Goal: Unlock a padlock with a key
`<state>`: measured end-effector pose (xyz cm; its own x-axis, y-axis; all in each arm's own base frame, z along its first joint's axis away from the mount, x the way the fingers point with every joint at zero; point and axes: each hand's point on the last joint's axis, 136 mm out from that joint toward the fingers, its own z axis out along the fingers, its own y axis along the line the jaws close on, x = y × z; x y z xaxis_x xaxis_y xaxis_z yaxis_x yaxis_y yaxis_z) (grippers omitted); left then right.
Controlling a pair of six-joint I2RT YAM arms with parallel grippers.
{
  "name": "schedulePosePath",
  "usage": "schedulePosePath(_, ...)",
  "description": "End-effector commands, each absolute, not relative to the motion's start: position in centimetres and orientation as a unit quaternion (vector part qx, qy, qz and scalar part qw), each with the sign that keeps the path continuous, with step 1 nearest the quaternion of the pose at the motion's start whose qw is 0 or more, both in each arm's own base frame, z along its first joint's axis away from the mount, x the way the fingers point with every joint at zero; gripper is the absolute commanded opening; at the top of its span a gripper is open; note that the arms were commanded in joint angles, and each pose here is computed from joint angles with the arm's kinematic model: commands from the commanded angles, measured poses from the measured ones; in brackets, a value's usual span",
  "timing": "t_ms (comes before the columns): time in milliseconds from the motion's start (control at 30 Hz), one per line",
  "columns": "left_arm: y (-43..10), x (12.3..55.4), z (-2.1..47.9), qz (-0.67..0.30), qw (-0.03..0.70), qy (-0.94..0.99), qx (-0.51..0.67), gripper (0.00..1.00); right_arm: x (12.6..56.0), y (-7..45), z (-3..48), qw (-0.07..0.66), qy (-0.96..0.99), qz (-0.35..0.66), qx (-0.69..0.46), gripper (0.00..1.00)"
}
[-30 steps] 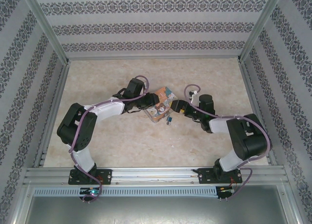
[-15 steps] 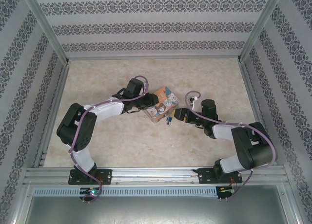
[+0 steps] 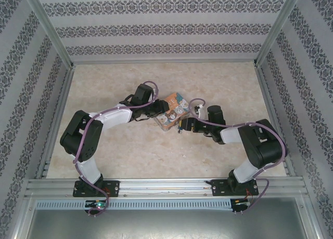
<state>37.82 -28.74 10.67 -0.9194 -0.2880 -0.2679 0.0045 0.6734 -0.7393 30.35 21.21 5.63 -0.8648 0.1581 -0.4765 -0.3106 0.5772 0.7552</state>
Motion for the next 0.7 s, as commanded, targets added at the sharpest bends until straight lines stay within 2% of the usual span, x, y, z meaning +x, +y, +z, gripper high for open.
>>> schedulePosePath(0,-27.6,36.8,9.5,-0.381,0.164,0.905,-0.095,0.32,30.9,22.3,6.1,0.265,0.839,0.469,-0.075,0.58)
schedulePosePath(667,-27.5,36.7,9.3,-0.382,0.161,0.905,-0.095,0.32,31.3,23.8,5.8,0.241,0.819,0.515,-0.08,0.42)
